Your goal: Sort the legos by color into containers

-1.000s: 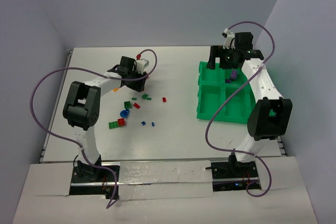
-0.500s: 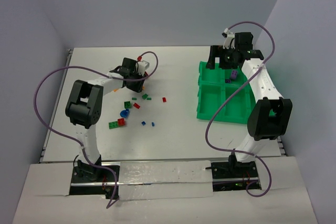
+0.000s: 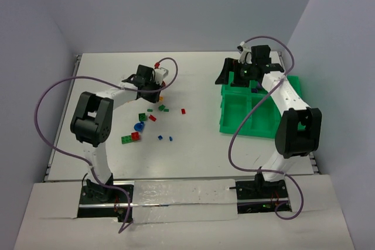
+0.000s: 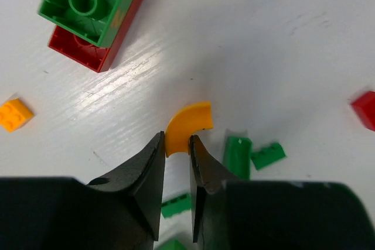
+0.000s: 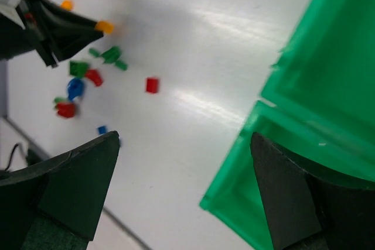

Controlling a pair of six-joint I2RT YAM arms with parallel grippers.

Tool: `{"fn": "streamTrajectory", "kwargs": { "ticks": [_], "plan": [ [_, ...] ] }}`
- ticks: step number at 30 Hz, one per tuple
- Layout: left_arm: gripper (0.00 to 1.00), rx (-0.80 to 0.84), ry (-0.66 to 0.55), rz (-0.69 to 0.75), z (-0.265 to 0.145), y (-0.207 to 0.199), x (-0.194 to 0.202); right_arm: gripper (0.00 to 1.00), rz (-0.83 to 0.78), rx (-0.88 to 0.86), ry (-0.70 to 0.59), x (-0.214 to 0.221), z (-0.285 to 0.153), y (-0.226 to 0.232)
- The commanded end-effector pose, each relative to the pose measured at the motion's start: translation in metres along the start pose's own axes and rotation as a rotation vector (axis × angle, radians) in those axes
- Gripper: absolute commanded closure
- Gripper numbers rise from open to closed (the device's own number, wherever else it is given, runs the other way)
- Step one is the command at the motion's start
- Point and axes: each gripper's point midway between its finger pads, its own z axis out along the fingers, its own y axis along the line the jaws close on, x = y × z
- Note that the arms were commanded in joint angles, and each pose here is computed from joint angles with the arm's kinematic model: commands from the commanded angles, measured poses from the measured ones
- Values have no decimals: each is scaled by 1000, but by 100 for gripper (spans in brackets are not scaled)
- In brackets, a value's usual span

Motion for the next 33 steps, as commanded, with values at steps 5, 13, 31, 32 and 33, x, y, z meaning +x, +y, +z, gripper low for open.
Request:
{"fn": "streamTrajectory", "kwargs": {
  "ticks": [5, 13, 31, 32, 33],
  "plan": [
    [84, 94, -304, 61, -96, -53, -93, 0, 129, -387, 88, 15, 19, 80],
    [84, 201, -369, 167, -133, -118, -109, 0, 120, -640, 194, 28, 19, 135],
    [87, 322, -394, 192, -156, -160, -119, 29, 89, -708, 316, 56, 38, 149],
    [87, 327, -393, 192, -157, -161, -118, 30, 90, -713, 317, 56, 38, 150],
    [87, 330, -391, 192, -157, -161, -118, 32, 89, -719, 318, 56, 37, 151]
  ]
}}
